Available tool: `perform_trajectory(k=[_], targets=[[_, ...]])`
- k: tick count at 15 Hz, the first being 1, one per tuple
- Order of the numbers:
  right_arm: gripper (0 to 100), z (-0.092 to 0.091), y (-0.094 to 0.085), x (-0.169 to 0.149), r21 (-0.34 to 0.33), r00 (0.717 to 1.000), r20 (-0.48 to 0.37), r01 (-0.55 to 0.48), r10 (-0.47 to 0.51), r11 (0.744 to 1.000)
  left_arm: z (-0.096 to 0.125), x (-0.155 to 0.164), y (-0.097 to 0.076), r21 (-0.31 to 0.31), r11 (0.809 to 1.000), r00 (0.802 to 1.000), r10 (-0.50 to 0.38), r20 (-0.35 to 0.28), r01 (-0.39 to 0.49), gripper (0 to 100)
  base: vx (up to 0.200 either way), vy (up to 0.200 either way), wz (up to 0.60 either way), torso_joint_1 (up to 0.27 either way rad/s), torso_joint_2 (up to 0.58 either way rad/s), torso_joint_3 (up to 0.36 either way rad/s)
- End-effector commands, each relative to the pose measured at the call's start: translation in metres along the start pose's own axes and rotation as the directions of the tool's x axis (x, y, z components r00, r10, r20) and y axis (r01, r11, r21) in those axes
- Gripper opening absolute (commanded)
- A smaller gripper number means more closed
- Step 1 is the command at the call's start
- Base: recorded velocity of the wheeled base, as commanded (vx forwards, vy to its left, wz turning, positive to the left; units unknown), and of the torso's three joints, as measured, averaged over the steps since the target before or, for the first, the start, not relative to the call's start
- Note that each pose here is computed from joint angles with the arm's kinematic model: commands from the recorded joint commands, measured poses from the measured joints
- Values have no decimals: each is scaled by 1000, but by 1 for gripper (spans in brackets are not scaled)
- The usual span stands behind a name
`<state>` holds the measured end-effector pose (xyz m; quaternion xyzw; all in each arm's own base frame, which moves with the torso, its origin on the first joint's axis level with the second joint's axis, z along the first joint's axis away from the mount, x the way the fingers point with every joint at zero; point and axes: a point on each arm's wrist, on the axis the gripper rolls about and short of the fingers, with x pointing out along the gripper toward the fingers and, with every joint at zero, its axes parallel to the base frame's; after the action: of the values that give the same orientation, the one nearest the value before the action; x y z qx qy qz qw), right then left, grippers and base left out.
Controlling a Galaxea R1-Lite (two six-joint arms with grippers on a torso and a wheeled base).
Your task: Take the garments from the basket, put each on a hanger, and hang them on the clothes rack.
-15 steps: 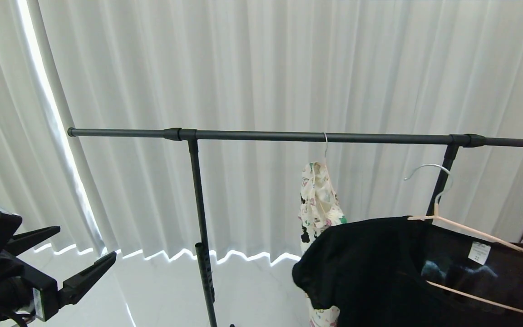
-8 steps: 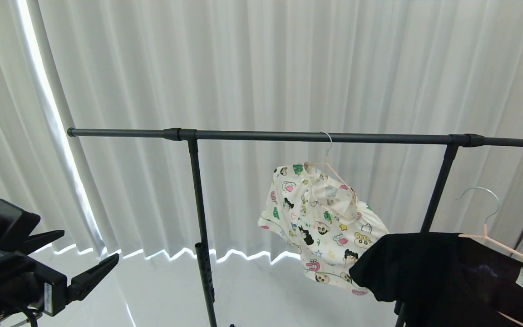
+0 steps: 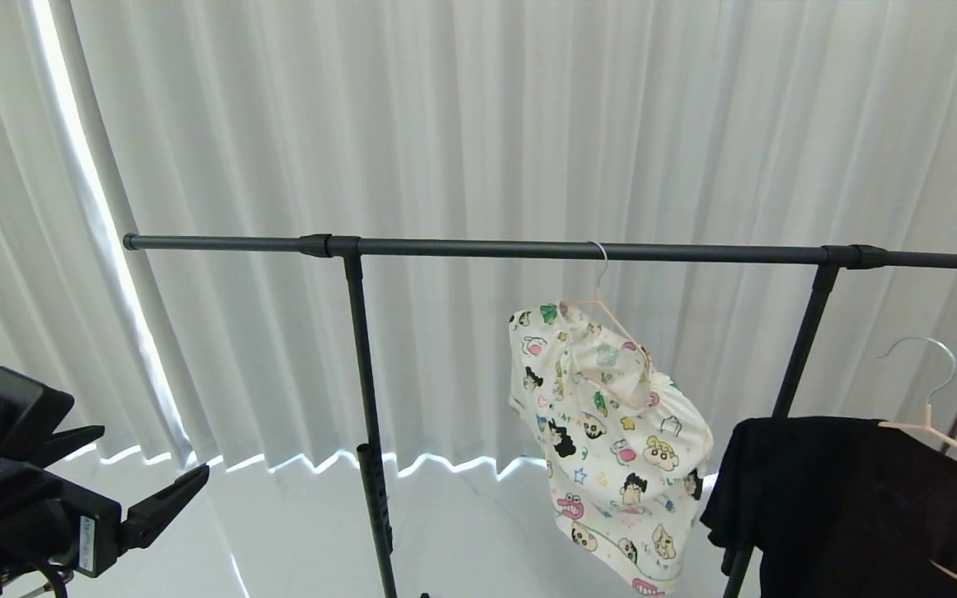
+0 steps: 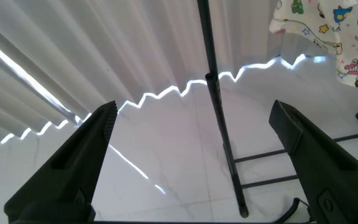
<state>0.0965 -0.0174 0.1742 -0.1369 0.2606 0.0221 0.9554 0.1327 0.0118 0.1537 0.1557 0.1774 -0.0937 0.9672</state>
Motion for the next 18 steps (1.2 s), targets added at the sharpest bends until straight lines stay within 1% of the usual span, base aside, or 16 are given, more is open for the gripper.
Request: perform_trajectory(k=[1, 3, 5, 6, 7, 9, 10, 11, 18], targets=[[0, 6, -3, 4, 3, 999, 37, -10, 10, 1000, 0, -2, 0, 0, 1000, 1000, 3, 7, -3, 100, 0, 0, 0, 0, 0, 0], [0, 20, -10, 15, 2, 995, 100, 8, -8, 1000, 1, -3, 0, 2, 1000, 1000, 8, 14, -8, 100, 0, 0, 0, 0, 0, 0], [0, 35, -15, 29, 7, 988, 157, 6, -7, 1000, 3, -5, 0, -1, 1000, 1000, 12, 25, -12, 100, 0, 0, 0, 0, 0, 0], [0, 38, -15, 33, 6, 986, 165, 3, -4, 1000, 3, -6, 0, -2, 1000, 1000, 13, 28, -13, 100, 0, 0, 0, 0, 0, 0], [0, 46, -15, 42, 6, 980, 197, -15, 13, 1000, 4, -7, 0, -1, 1000, 999, 18, 36, -18, 100, 0, 0, 0, 0, 0, 0], [0, 54, -11, 48, 16, 972, 230, -47, 42, 999, 5, -7, 1, -6, 1000, 999, 24, 38, -24, 100, 0, 0, 0, 0, 0, 0], [0, 60, -9, 51, 24, 967, 247, -65, 57, 998, 6, -7, 1, -21, 999, 999, 26, 42, -25, 100, 0, 0, 0, 0, 0, 0], [0, 62, -10, 52, 25, 966, 251, -66, 58, 998, 6, -9, 1, -22, 999, 998, 28, 48, -27, 100, 0, 0, 0, 0, 0, 0], [0, 64, -11, 62, 26, 970, 237, -70, 62, 997, 6, -9, 0, -19, 999, 998, 26, 49, -25, 100, 200, 0, 0, 3, 2, 2]])
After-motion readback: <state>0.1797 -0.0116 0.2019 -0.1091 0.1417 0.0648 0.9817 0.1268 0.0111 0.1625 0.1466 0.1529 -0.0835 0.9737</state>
